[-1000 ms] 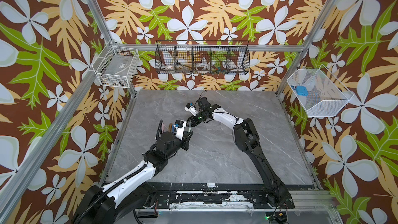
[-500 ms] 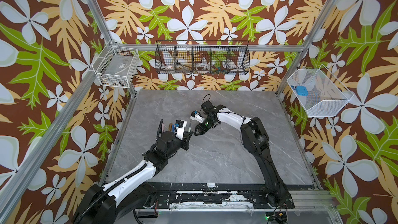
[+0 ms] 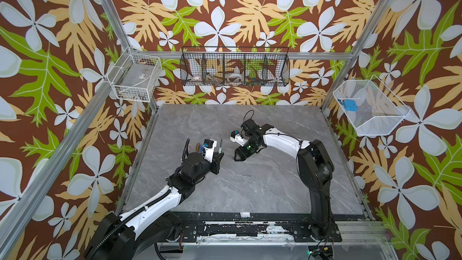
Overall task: Insert the pens into the pen caps
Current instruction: 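Move the right gripper over the light-green cap on the table, then lower the right gripper onto the light-green cap and grasp it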
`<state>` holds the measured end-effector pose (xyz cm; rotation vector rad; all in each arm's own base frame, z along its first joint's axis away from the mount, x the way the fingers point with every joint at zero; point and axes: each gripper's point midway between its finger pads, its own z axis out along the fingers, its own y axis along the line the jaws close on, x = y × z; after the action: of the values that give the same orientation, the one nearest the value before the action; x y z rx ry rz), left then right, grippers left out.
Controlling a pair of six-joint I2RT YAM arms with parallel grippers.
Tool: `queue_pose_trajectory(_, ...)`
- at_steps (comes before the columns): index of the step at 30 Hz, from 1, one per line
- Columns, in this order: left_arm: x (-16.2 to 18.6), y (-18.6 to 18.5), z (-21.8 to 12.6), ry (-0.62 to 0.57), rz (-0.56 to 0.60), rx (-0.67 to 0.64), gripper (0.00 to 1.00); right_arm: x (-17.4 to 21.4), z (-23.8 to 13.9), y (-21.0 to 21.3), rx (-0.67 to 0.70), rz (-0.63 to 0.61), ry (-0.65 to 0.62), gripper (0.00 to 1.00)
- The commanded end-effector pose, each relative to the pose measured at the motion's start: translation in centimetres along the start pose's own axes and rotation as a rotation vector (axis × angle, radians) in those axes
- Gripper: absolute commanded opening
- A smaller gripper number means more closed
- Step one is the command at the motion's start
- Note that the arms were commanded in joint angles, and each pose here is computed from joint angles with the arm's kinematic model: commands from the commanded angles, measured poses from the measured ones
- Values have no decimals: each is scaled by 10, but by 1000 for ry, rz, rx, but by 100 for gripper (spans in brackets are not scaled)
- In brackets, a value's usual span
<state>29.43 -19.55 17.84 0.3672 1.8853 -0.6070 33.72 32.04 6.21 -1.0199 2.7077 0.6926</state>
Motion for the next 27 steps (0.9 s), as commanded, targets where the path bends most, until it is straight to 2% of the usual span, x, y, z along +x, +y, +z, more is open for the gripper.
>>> queue_pose_trajectory(1,-7,-2,0,-26,4,10,0,-10,3,10,-22,64,-50,63)
queue_pose_trajectory(4,-7,-1,-1,-28,5,2,0,-14,4,32,-31,16,-73,64)
queue_pose_trajectory(7,-6,-1,-1,-26,4,4,0,-17,9,38,-29,30,-92,65)
queue_pose_trajectory(11,-6,-2,0,-25,3,9,0,-15,20,19,47,95,-104,65)
queue_pose_trajectory(16,-6,-2,-1,-26,3,10,0,-10,35,12,49,126,-82,65)
queue_pose_trajectory(24,-6,-3,-1,-29,3,13,0,7,29,-21,164,215,-70,66)
queue_pose_trajectory(27,-5,-3,1,-17,0,17,0,6,27,-28,158,240,-107,66)
